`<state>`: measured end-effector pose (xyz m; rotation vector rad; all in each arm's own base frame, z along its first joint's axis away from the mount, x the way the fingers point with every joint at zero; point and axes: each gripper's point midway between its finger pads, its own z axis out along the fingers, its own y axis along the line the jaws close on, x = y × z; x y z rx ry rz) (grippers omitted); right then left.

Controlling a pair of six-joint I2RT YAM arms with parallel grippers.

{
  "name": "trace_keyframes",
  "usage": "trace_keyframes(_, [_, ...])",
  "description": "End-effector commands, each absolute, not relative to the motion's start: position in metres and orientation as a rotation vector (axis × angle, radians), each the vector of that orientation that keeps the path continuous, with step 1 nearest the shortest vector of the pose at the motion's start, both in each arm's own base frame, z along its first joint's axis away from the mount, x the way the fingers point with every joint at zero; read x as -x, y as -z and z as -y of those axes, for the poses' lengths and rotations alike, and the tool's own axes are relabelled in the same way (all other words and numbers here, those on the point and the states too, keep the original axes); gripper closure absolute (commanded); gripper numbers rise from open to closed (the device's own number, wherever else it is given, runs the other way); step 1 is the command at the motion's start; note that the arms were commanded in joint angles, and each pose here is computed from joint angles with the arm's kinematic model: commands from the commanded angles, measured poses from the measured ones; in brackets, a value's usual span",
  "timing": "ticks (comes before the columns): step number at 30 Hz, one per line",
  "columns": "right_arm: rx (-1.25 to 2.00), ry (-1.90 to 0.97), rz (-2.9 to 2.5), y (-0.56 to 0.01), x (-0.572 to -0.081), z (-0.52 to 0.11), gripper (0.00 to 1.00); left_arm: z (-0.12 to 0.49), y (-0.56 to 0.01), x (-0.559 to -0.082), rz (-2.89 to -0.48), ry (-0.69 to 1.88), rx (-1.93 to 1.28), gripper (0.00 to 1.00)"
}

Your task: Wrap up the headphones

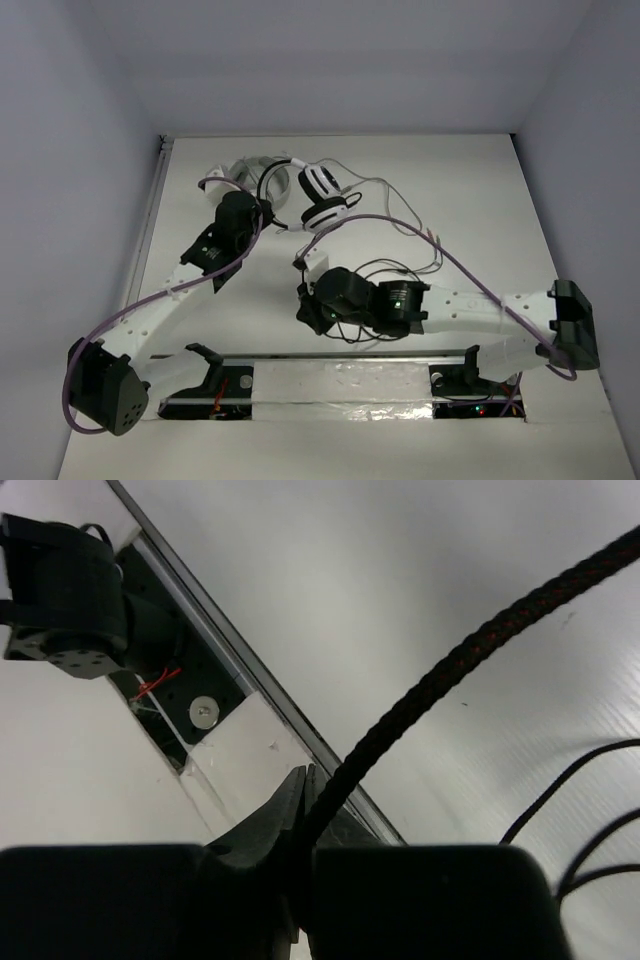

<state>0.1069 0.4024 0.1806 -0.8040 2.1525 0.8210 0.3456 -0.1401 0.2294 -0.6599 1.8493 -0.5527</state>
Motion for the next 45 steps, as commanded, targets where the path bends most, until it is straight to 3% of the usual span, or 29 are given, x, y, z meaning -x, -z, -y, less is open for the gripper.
trace_keyframes(1, [0.764, -0.844, -2.106, -0.218, -0.110, -0.389, 0.98, 0.146, -0.251, -0.341, -1.756, 0.512, 0.614, 1.00])
trace_keyframes(8, [0.751, -0.546, -2.096, -0.241, -0.149, -0.347, 0.99, 0.192, -0.209, -0.308, -1.975, 0.364, 0.296, 1.00])
trace_keyframes(21, [0.681, -0.369, -2.095, -0.263, -0.182, -0.288, 0.96, 0.204, -0.227, -0.289, -2.078, 0.272, -0.045, 1.00])
trace_keyframes(32, [0.483, -0.127, -2.028, -0.285, -0.233, -0.245, 0.87, 0.248, -0.226, -0.262, -2.131, 0.477, -0.449, 1.00])
trace_keyframes(39, [0.372, 0.019, -2.010, -0.281, -0.251, -0.216, 0.85, 0.243, -0.232, -0.264, -2.117, 0.499, -0.439, 1.00])
trace_keyframes(45, [0.211, 0.033, -1.998, -0.276, -0.265, -0.194, 0.82, 0.249, -0.259, -0.257, -2.048, 0.741, -0.472, 1.00])
